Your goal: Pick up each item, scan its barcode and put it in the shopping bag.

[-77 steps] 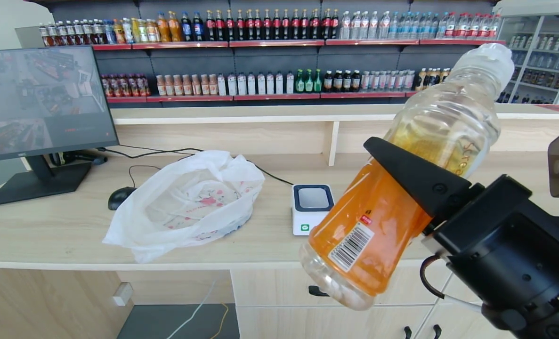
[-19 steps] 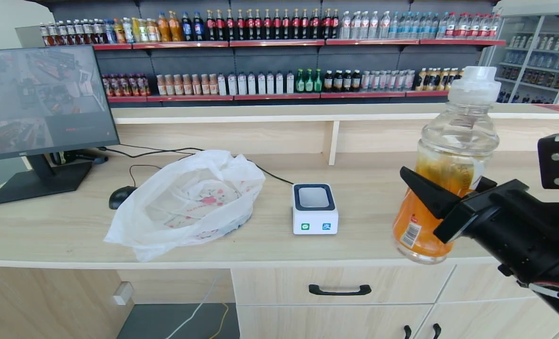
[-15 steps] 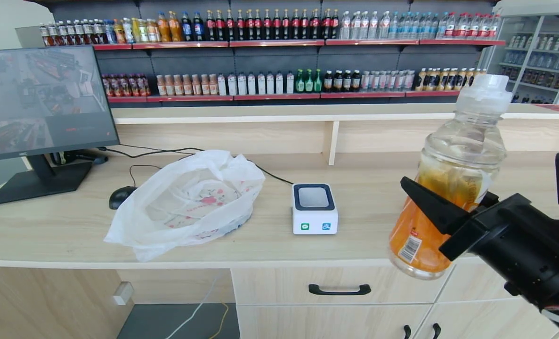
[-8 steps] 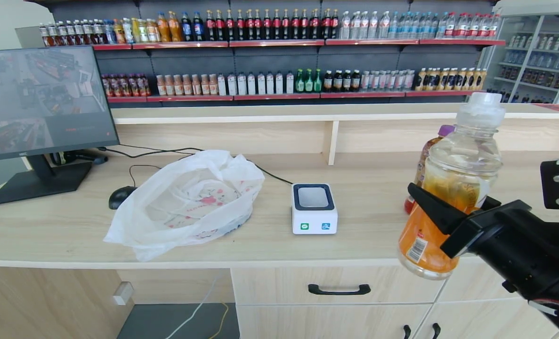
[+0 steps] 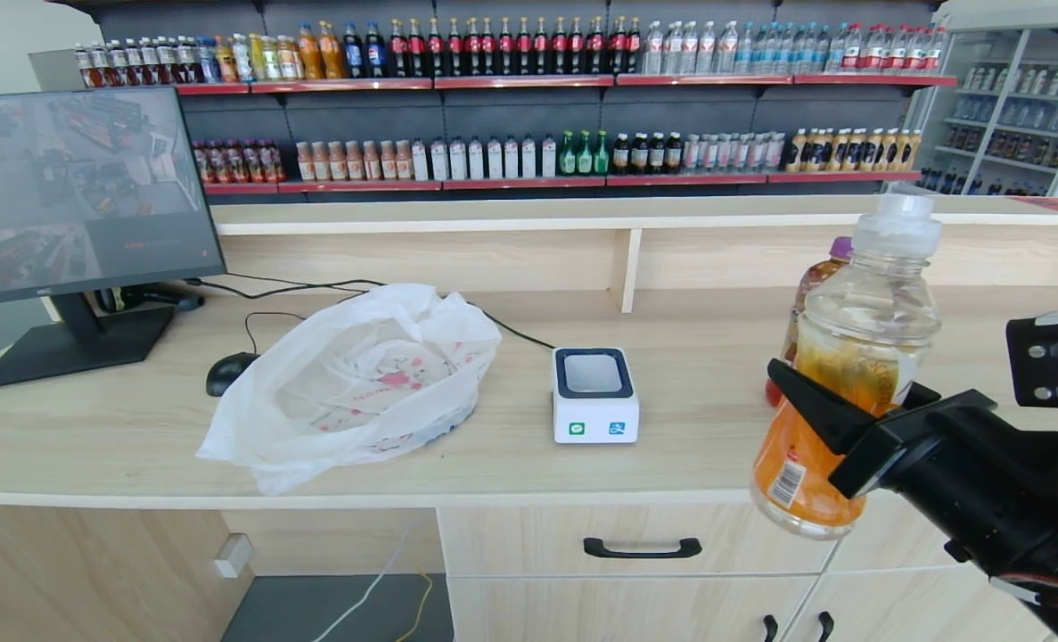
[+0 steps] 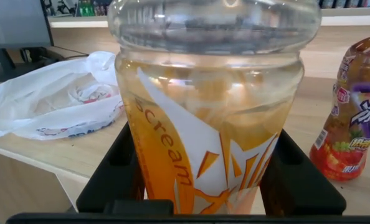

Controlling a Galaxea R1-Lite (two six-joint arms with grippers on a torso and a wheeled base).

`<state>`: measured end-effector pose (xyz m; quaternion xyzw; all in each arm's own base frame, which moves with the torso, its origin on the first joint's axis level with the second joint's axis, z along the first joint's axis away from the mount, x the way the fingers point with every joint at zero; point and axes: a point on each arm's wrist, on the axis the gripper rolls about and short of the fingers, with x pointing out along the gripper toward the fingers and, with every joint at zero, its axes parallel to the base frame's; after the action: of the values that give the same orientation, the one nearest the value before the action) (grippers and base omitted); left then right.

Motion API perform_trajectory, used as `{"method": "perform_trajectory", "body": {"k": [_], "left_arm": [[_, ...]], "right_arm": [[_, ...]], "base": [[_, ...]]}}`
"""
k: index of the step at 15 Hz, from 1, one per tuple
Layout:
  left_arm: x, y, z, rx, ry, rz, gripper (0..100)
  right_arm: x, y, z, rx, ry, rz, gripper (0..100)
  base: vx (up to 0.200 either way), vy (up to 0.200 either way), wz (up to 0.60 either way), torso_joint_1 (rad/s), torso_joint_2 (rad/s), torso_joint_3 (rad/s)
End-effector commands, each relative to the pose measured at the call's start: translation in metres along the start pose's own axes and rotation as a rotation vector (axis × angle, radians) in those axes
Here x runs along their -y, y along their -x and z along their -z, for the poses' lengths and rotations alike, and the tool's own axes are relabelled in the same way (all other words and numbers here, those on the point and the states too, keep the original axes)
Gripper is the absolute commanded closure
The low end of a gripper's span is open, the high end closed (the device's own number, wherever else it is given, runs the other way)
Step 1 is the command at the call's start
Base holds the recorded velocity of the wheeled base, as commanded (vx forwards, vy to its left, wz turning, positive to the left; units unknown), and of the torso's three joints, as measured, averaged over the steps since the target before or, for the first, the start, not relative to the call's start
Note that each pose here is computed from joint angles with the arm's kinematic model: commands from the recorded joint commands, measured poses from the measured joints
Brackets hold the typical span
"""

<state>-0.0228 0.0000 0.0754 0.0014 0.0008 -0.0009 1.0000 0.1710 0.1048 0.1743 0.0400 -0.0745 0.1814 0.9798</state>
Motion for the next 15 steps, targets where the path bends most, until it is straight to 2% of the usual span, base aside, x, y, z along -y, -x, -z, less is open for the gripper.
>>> {"method": "perform_trajectory", "body": {"k": [1, 8, 15], "left_arm": [[0.0000, 0.0000, 0.0001, 0.000, 0.000, 0.000, 0], [0.0000, 0.0001, -0.0003, 0.002, 0.001, 0.000, 0], [0.0000, 0.0001, -0.0003, 0.002, 0.003, -0.002, 0]], "right_arm": [[0.0010, -0.0051, 0.0024, -0.006, 0.004, 0.009, 100], [0.0017, -0.0068, 0.0057, -0.019, 0.010, 0.012, 100], [0.0022, -0.0038, 0.0041, -0.013, 0.008, 0.010, 100]], "base": [[0.000, 0.000, 0.00, 0.000, 0.00, 0.000], [0.000, 0.000, 0.00, 0.000, 0.00, 0.000], [0.000, 0.200, 0.00, 0.007, 0.00, 0.001]]}}
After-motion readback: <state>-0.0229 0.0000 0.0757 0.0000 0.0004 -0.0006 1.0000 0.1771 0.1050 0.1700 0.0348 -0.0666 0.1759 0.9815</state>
